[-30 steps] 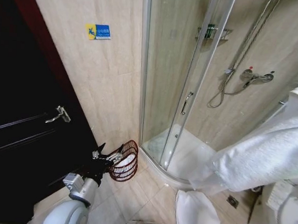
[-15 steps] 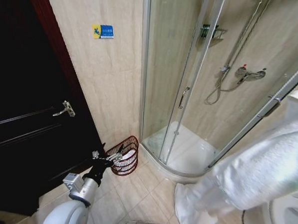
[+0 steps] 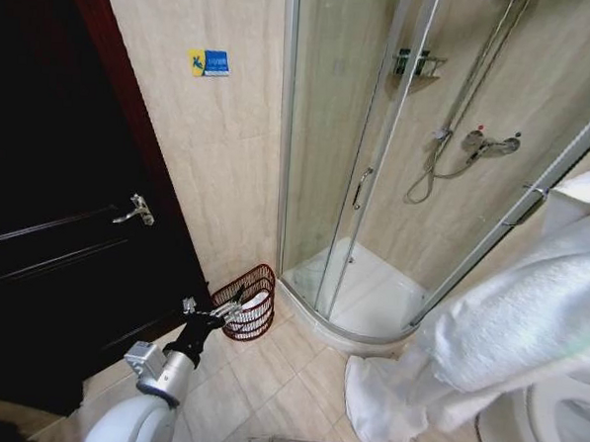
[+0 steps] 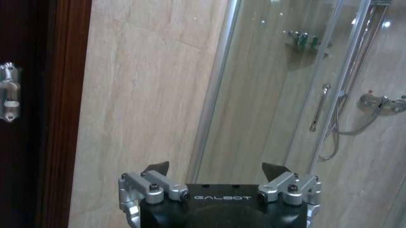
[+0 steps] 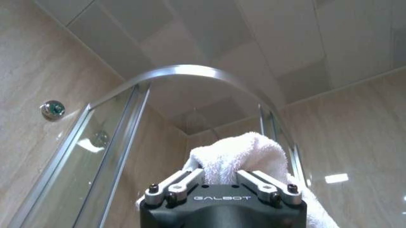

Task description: Discard the used towel into the hamper.

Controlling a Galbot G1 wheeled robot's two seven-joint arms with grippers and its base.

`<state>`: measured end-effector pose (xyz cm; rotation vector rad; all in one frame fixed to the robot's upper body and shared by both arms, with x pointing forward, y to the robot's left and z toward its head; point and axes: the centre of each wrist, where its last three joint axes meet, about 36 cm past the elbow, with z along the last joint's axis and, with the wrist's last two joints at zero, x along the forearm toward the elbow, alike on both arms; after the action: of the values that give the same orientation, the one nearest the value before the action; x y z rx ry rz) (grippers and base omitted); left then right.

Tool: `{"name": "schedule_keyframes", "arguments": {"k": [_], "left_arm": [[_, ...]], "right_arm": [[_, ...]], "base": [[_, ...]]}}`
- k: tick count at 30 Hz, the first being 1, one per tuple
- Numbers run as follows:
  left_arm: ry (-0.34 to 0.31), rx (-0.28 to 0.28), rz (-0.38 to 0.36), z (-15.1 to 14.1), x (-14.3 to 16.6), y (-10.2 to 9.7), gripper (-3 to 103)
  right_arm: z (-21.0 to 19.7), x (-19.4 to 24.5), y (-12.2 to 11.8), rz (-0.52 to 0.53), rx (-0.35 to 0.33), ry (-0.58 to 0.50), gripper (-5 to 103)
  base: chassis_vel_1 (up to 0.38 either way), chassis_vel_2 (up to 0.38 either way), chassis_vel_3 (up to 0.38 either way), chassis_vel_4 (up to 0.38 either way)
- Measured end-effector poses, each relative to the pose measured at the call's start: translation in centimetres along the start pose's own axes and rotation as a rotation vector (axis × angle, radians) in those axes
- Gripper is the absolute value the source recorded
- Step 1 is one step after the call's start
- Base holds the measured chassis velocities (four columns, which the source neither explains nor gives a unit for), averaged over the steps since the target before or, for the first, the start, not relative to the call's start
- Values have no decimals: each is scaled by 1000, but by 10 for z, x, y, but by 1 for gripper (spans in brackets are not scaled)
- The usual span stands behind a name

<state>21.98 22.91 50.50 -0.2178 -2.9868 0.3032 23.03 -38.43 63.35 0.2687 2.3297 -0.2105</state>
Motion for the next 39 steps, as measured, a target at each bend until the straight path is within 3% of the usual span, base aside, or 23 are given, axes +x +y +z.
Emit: {"name": "schedule_keyframes", "arguments": {"k": [17,39], "left_arm": [[0,0,0,0,0,0,99],[0,0,0,0,0,0,99]], "right_arm": [[4,-19,16,-136,-35,-68,5],[4,-24,20,-137,-5,-91,5]], "base": [[0,0,0,0],[76,79,80,77]]}}
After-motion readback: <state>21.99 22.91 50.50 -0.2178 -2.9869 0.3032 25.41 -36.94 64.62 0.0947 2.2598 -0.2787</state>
